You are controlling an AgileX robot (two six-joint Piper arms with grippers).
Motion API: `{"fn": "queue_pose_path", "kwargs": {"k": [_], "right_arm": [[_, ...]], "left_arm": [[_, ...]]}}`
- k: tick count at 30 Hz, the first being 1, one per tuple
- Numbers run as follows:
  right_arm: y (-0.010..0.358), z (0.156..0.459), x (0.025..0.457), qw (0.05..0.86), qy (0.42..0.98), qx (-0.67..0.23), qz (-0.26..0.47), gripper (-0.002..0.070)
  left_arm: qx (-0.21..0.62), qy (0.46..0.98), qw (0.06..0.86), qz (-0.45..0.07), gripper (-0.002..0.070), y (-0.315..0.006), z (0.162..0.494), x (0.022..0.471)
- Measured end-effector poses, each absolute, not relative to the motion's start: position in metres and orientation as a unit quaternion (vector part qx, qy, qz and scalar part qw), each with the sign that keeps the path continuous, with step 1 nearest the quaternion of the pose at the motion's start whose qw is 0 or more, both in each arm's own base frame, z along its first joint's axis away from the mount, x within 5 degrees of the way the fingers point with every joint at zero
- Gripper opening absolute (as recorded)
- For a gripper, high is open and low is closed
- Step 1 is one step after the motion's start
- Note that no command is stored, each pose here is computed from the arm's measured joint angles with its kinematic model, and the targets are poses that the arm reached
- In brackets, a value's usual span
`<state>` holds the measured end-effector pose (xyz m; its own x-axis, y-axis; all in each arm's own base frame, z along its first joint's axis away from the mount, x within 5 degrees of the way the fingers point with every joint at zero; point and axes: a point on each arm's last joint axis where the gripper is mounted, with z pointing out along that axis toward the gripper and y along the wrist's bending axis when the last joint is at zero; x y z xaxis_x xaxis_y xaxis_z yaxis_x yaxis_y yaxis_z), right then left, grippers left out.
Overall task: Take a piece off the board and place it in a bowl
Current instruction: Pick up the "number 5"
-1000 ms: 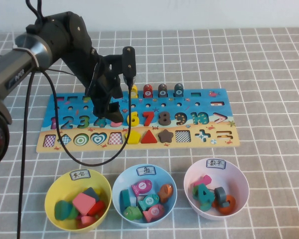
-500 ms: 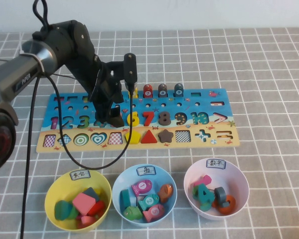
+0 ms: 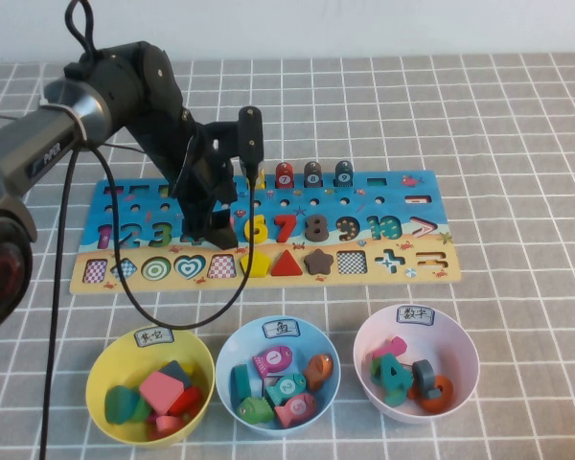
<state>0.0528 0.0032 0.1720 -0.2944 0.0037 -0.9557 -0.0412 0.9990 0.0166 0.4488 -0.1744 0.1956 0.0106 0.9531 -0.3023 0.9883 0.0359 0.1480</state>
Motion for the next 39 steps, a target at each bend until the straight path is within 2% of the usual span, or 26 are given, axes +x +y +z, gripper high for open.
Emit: {"fn": "queue_pose_path", "kwargs": {"k": [9, 24, 27, 34, 39], "right_arm": [[0.003, 0.172, 0.053, 0.594, 0.804, -0.012, 0.019, -0.0017], [0.003, 0.172, 0.053, 0.594, 0.804, -0.012, 0.019, -0.0017], [0.003, 0.172, 0.053, 0.594, 0.804, -0.012, 0.019, -0.0017], [0.003, 0.172, 0.053, 0.594, 0.804, -0.012, 0.019, -0.0017], [0.003, 0.172, 0.053, 0.594, 0.804, -0.012, 0.019, -0.0017]], "left_arm": [[0.699, 0.698, 0.147, -0.043, 0.0557, -0.171, 0.195, 0.448], [0.693, 0.706, 0.139, -0.052, 0.0554, -0.171, 0.186, 0.450], [0.690, 0.709, 0.136, -0.055, 0.0516, -0.171, 0.185, 0.449], [0.688, 0.711, 0.135, -0.056, 0.0330, -0.171, 0.186, 0.449], [0.688, 0.711, 0.134, -0.055, 0.0321, -0.171, 0.186, 0.449]]}}
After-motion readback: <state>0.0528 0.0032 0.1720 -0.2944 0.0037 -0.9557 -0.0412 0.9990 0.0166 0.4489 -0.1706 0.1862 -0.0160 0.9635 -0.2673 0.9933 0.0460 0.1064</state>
